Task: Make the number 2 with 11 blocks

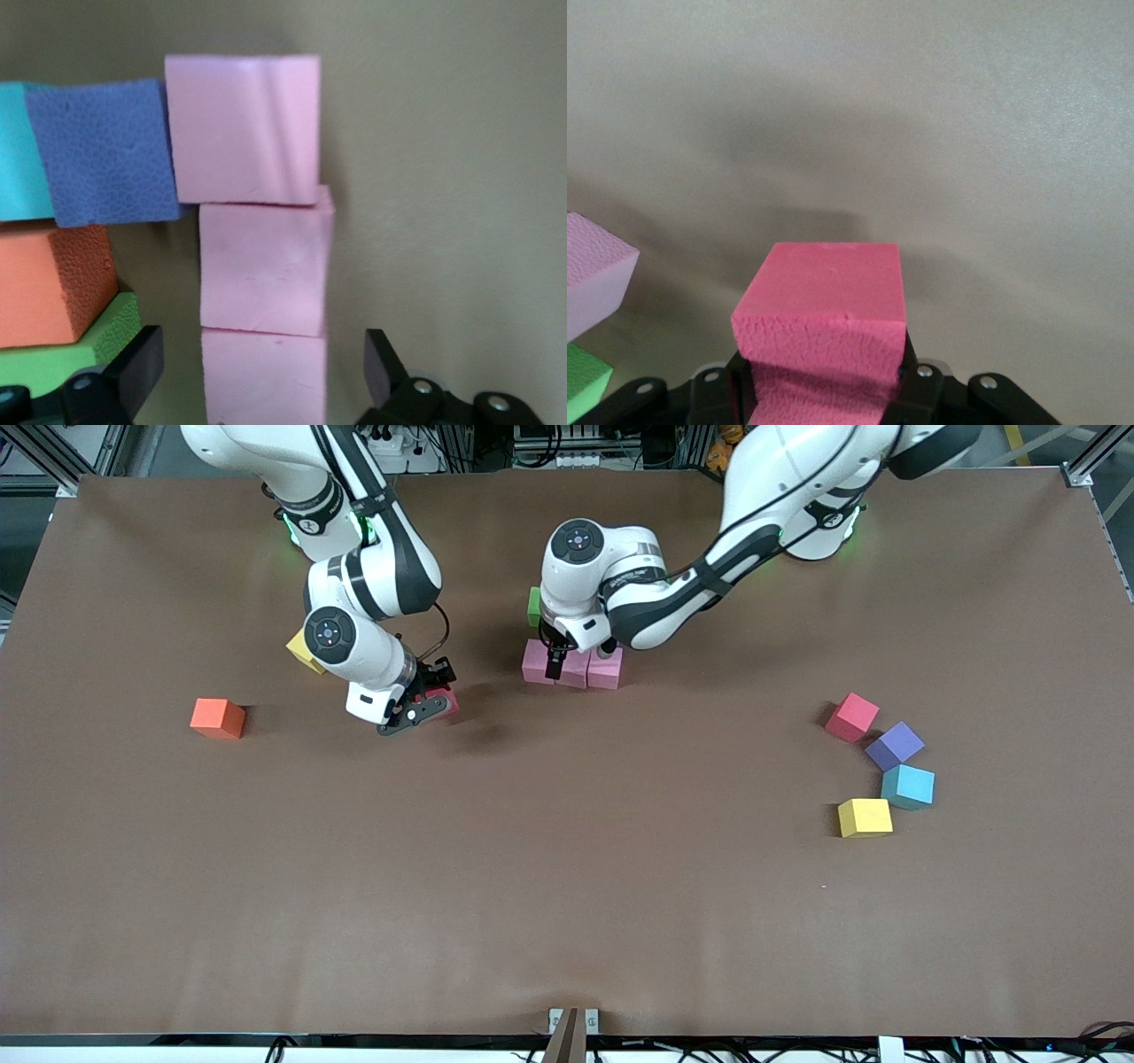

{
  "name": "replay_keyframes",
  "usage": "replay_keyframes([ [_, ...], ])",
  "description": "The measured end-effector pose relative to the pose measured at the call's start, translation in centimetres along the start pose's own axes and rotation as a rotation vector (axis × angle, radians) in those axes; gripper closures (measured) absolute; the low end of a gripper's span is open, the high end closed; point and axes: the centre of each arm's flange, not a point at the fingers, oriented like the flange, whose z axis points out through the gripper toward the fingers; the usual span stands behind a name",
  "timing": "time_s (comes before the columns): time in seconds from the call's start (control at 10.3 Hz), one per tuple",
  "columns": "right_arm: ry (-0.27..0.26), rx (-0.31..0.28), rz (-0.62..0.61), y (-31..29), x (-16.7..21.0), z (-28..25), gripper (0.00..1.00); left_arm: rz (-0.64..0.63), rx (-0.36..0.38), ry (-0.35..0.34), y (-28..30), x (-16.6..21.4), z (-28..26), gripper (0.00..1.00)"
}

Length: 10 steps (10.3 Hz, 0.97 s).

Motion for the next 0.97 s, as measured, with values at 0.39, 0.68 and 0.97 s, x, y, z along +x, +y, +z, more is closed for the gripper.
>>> replay_keyframes([
  [0.39, 0.015, -0.009, 0.213, -4.7, 0.3, -0.4, 0.41, -0.033, -0.015, -0.001, 5.4, 5.8, -5.8, 0.00],
  [0.68, 0.036, -0.034, 0.359, -10.0, 1.0, 0.2, 0.41, 0.052, -0.005, 0.027, 8.7, 11.4, -9.2, 0.00],
  [0.97, 0.080, -0.065, 0.466, -13.1, 3.8, 1.1, 0.41, 0.180, -0.023, 0.019, 12.1, 17.5, -11.9, 0.00],
])
